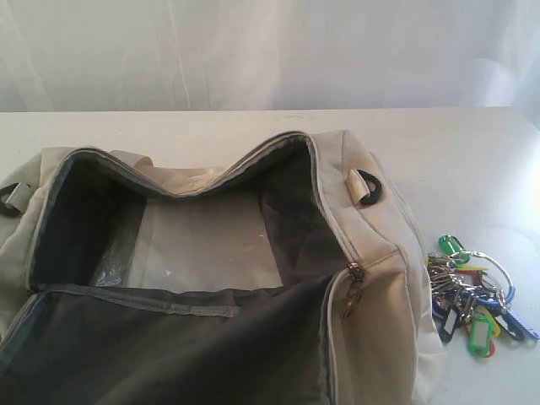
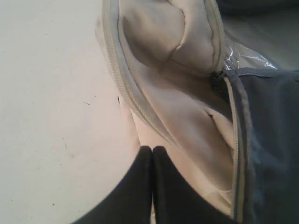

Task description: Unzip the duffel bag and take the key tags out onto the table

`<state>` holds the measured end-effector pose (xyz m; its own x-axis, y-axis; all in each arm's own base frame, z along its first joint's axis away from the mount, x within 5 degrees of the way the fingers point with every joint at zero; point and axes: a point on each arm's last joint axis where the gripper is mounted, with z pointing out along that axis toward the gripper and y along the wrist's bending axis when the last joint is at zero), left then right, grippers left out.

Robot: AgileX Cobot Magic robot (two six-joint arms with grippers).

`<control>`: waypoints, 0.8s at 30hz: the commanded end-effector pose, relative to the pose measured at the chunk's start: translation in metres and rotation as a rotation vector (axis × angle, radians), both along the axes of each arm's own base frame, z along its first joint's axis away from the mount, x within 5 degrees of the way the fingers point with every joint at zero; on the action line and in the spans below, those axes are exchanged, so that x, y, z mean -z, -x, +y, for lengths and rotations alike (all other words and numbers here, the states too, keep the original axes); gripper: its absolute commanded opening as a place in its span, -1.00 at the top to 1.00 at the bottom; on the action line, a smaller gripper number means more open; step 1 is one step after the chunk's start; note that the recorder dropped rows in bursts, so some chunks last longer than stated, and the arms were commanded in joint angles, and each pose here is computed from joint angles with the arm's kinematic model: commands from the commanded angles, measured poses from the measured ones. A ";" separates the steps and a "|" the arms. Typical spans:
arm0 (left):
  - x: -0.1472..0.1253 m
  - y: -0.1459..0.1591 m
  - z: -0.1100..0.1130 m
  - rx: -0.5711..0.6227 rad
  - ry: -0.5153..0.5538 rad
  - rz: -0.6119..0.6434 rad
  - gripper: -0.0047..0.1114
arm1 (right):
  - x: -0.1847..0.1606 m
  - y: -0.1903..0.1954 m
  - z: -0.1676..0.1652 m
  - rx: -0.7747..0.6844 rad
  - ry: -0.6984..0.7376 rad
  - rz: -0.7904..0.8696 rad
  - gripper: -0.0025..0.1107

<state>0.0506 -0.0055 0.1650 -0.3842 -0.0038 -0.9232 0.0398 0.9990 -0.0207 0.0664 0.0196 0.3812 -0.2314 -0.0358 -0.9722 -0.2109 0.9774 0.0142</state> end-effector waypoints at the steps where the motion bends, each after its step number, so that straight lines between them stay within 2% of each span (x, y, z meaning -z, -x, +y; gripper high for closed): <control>1: 0.000 0.000 0.000 0.024 -0.059 -0.013 0.92 | 0.001 0.001 -0.001 0.012 0.005 -0.006 0.96; 12: 0.000 0.000 0.000 0.015 -0.041 -0.018 0.92 | 0.001 0.001 -0.001 0.012 0.005 -0.006 0.96; 24: 0.000 -0.001 0.002 0.011 -0.098 -0.022 0.92 | 0.001 0.001 -0.001 0.012 0.005 -0.006 0.96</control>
<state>0.0512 -0.0031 0.1661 -0.3680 0.1012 -0.9243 0.0543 0.9947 0.0873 0.0664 0.0196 0.3812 -0.2314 -0.0358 -0.9722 -0.2109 0.9774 0.0142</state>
